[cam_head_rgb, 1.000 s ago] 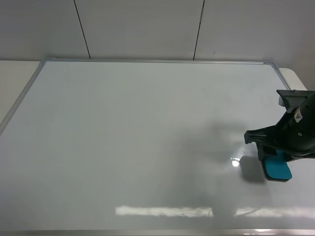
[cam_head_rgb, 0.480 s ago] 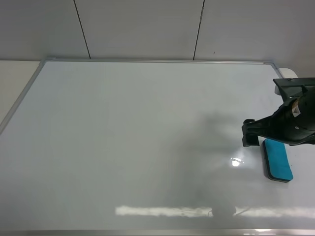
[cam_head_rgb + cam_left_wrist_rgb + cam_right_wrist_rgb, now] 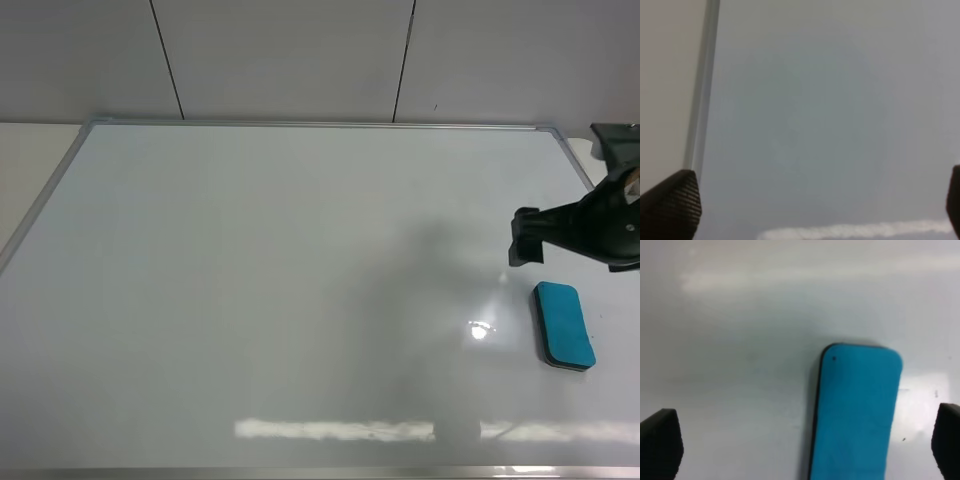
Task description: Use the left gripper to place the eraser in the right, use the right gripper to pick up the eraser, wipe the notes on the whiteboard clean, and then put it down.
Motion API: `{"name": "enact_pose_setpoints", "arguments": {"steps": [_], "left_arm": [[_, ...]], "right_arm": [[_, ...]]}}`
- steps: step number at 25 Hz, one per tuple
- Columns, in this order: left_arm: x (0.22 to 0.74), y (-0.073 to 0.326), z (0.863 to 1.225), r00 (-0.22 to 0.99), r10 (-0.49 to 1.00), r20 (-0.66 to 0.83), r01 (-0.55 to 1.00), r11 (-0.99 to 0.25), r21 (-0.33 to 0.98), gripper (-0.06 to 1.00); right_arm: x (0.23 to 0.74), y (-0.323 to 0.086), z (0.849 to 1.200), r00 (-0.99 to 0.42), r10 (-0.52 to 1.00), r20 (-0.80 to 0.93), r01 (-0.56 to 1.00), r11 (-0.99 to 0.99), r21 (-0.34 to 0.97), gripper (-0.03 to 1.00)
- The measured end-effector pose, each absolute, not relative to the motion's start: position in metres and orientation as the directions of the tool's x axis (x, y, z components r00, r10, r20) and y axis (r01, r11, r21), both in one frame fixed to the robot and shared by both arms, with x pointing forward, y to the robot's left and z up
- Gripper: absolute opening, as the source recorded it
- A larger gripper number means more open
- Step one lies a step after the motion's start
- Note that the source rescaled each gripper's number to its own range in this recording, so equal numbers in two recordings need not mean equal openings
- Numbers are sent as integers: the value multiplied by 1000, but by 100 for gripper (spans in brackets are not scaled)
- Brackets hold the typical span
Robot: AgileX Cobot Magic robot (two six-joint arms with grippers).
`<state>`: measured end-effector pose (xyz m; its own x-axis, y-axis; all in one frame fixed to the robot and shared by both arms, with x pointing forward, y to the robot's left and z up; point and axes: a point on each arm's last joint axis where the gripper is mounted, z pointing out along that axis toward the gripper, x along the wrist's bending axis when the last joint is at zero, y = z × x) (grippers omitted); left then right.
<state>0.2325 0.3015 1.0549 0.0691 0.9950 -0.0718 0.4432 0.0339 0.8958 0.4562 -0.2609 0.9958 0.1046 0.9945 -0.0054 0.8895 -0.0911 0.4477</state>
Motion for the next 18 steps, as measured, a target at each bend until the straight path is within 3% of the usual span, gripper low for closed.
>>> {"name": "enact_pose_setpoints", "arguments": {"steps": [5, 10, 15, 18], "left_arm": [[233, 301, 1055, 69, 995, -72, 443, 34, 896, 100], [233, 301, 1055, 69, 995, -72, 443, 34, 896, 100], [233, 301, 1055, 69, 995, -72, 443, 34, 896, 100], [233, 301, 1055, 69, 995, -72, 443, 34, 896, 100]], "right_arm": [[432, -300, 1062, 256, 966, 27, 738, -214, 639, 100], [361, -329, 1105, 412, 908, 72, 570, -319, 757, 100], [284, -314, 1124, 345, 922, 177, 411, -318, 855, 100], [247, -305, 1115, 293, 937, 189, 352, -290, 890, 100]]}}
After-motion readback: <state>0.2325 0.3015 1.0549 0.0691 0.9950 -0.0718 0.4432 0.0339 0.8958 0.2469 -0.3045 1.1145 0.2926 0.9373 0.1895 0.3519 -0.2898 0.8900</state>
